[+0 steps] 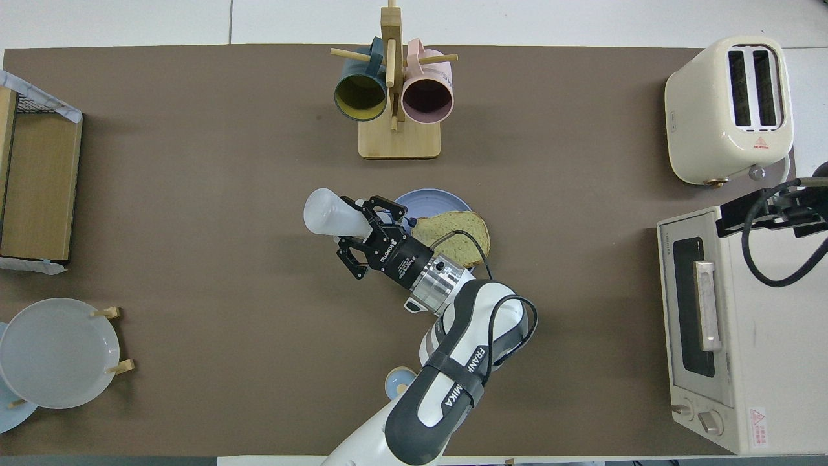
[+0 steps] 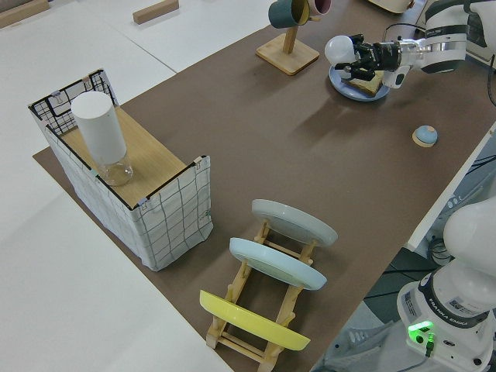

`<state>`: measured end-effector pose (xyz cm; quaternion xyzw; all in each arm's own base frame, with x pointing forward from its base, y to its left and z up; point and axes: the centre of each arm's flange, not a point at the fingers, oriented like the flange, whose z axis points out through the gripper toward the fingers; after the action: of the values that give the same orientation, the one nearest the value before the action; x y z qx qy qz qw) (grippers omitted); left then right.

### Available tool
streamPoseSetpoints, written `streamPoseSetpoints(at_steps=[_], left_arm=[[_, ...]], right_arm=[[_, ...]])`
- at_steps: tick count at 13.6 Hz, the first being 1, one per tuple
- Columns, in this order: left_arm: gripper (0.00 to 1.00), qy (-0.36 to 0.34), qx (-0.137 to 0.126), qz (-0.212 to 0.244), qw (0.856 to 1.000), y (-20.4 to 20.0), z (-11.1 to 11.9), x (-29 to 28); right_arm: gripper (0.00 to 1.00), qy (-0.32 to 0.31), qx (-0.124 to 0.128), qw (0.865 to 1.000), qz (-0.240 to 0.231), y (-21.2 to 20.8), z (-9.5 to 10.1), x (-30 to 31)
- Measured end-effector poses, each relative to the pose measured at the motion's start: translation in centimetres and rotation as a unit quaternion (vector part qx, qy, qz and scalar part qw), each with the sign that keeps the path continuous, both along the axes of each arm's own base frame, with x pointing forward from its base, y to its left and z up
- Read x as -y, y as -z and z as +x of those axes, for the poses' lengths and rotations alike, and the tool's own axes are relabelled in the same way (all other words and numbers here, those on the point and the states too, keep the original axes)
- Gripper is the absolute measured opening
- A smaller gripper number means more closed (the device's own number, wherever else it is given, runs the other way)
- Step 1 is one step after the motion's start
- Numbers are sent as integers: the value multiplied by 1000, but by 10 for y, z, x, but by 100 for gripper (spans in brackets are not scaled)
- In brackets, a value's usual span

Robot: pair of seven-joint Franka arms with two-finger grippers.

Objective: Put bread on plate and add seasoning

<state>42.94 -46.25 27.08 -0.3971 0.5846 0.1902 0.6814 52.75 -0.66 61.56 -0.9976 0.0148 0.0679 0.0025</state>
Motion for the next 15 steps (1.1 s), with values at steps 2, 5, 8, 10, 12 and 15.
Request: streamPoseSetpoints(at_steps=[2, 5, 8, 10, 12, 15], left_arm=[[50, 7, 4, -7, 1000, -6, -5, 10], [50, 15, 6, -9, 1000, -8, -13, 20], [50, 4, 12, -5, 1000, -10, 4, 6], [50, -5, 20, 4, 1000, -12, 26, -11], [50, -12, 23, 7, 1000, -13, 40, -23], [50, -2, 24, 0, 1000, -16, 33, -11]], right_arm=[[100, 0, 0, 1000, 0, 0, 0, 0], [100, 0, 0, 1000, 0, 0, 0, 0], [100, 4, 0, 1000, 0, 0, 0, 4], [100, 8, 0, 1000, 0, 0, 0, 9], [100, 9, 0, 1000, 0, 0, 0, 9], [100, 9, 1, 1000, 0, 0, 0, 9]])
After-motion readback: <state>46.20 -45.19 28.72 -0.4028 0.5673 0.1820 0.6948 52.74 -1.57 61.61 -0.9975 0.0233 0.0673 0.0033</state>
